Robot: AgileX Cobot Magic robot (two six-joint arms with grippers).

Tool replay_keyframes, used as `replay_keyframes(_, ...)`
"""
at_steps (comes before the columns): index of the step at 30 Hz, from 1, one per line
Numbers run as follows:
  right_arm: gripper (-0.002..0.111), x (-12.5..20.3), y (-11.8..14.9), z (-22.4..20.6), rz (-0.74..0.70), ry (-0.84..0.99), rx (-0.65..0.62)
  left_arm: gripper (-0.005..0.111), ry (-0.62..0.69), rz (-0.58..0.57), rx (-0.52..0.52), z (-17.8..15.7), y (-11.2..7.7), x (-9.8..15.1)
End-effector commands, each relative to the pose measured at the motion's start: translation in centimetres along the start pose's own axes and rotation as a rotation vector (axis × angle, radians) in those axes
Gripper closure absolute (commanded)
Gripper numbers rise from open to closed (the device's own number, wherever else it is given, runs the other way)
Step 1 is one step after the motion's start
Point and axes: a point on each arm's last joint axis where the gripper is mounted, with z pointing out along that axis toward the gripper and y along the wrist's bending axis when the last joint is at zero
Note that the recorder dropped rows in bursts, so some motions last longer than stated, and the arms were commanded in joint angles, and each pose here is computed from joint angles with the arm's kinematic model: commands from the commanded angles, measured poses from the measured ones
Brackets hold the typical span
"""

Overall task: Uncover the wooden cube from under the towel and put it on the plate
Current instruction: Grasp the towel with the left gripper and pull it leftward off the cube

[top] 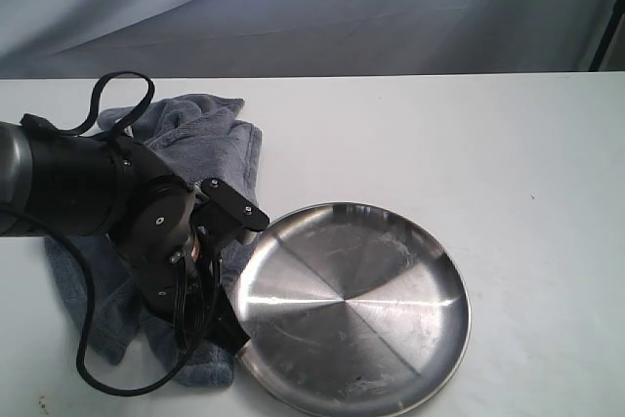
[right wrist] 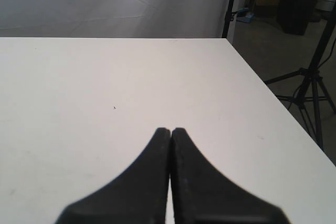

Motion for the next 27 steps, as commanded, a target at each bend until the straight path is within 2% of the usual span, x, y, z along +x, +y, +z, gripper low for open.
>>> replay_keyframes(1,0.108,0.1,0.0,0.0,0.0,0.0,0.001,0.107,-0.02,-0.003,-0.003,-0.5,-0.1,0.0)
replay_keyframes(14,0.108,0.1,0.0,0.0,0.0,0.0,0.001,0.107,-0.169,-0.006,-0.029,-5.2,0.4,0.1)
replay_keyframes(21,0.108,0.1,0.0,0.0,0.0,0.0,0.001,0.107,-0.293,-0.088,-0.161,-8.4,1.8,0.5)
replay_keyframes(27,0.108,0.1,0.0,0.0,0.0,0.0,0.001,0.107,-0.396,-0.128,-0.233,-10.9,2.6,0.9)
